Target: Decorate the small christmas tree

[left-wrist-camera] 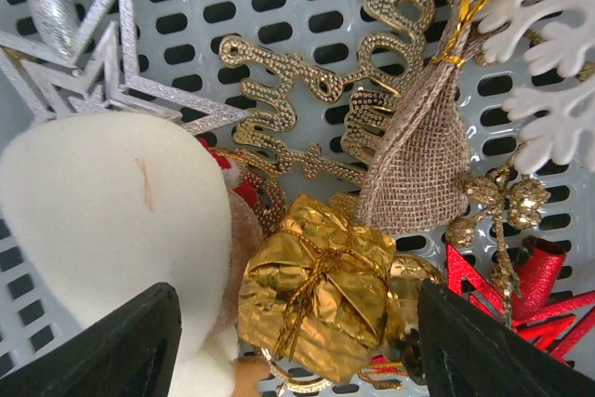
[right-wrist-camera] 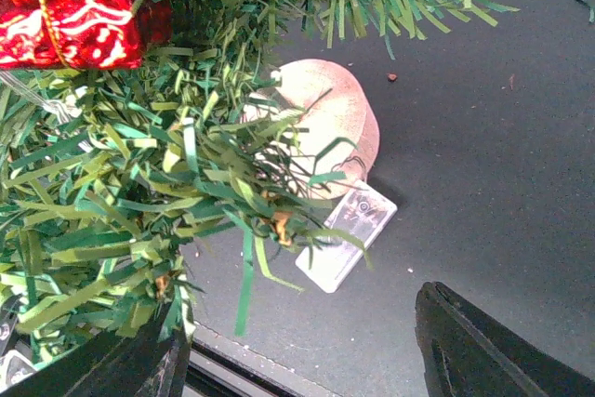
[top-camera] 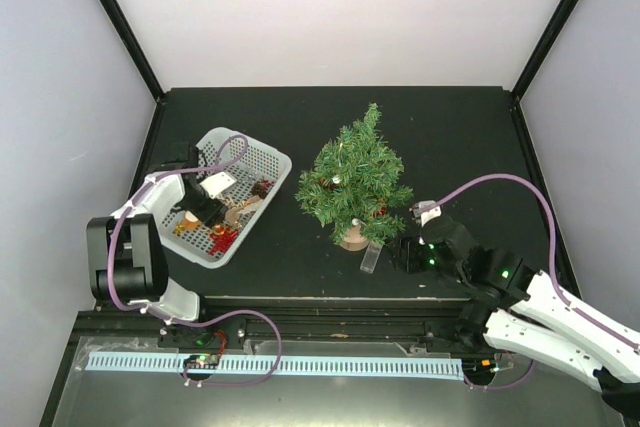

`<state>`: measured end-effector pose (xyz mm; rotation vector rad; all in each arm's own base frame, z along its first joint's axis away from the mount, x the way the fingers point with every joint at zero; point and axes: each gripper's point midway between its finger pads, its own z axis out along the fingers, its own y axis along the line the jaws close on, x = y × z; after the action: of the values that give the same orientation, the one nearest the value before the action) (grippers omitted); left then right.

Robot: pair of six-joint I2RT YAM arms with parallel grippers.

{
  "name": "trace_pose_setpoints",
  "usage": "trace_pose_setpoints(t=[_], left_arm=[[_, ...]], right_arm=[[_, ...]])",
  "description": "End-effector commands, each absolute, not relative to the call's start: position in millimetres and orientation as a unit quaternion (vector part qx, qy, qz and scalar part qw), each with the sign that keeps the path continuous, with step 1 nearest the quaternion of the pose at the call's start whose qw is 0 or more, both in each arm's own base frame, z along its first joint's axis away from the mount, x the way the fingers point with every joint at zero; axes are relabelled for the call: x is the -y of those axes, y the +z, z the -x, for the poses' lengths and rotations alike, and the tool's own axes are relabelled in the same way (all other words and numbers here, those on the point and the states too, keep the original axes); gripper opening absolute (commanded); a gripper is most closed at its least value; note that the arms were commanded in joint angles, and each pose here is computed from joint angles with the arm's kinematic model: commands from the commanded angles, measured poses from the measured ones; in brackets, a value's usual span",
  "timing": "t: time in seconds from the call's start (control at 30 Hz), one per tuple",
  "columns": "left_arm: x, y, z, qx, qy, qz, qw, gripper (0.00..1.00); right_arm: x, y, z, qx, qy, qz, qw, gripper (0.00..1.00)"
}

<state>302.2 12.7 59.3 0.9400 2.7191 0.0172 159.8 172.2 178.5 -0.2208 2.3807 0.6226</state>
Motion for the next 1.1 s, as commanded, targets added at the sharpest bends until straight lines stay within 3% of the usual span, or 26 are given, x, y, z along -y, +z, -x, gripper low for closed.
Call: trace_pose_setpoints(t=[0.0,0.4,0.7,0.93,1.07], left_arm=[[-15.5,48.9,-306.9,-0.935,0.017,-0.33,0.13,0.68],[-11.4,47.4,-299.5,-0.937,0.002,-0.326,0.129,0.39],[-10.1,88.2,-299.7,-0.932,0.007,-0.324,0.164,0.38],[5.3,144.3,-285.9,-0.92,-0.018,-0.334,0.203,0.39],[32.7,197.4,-267.0,-0.896,-0.069,-0.353,0.262,0.39]], right_arm=[[-166.8,193.6,-161.6,-0.903,0.24,0.079,0.347,0.66],[-160.7,199.1,-165.2,-0.905,0.223,0.073,0.355,0.66],[-152.7,215.6,-166.8,-0.902,0.212,0.068,0.369,0.66],[-138.9,240.0,-166.6,-0.895,0.195,0.073,0.394,0.66],[-150.3,259.8,-156.6,-0.879,0.236,0.117,0.397,0.65]])
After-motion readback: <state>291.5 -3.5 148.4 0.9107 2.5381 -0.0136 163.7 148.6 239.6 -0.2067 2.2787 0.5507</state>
